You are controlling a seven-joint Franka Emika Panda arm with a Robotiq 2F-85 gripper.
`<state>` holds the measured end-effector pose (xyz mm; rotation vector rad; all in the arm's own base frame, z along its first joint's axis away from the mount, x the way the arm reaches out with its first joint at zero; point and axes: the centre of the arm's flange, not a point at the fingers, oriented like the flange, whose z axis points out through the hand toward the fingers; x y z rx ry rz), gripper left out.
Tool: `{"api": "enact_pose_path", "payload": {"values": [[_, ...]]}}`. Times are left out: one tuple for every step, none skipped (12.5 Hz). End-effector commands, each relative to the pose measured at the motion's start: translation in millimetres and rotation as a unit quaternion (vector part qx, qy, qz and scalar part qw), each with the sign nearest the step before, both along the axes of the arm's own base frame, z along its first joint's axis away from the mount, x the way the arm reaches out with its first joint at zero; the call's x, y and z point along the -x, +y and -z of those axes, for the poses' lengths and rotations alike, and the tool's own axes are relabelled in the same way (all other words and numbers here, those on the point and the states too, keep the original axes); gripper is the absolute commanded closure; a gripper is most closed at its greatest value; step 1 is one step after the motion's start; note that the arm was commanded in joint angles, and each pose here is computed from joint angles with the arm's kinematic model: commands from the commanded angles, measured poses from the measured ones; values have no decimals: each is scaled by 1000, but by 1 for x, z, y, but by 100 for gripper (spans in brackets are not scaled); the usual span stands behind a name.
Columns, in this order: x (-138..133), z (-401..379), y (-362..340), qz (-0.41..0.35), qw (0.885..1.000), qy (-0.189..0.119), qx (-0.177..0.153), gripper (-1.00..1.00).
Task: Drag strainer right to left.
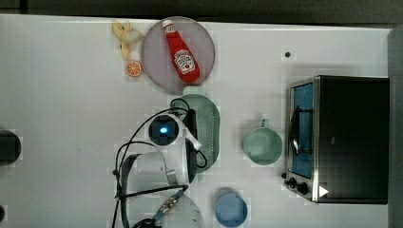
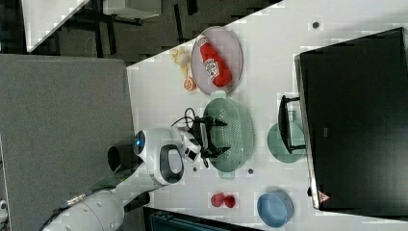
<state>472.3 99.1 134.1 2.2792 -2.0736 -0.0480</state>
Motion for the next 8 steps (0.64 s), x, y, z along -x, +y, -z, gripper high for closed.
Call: {"api": "enact_pose_path", "payload": {"values": [[2, -11, 59, 19, 1000, -9, -11, -100], [2, -11, 70, 18, 1000, -9, -14, -100], [2, -9, 80, 16, 1000, -9, -18, -100], [1, -8, 90, 17, 1000, -8, -23, -100], [0, -7, 100, 19, 999, -8, -28, -100], [-2, -6, 109, 21, 999, -8, -33, -100], [-3, -7, 118, 17, 999, -9, -36, -100], [-3, -7, 127, 15, 999, -6, -38, -100]]}}
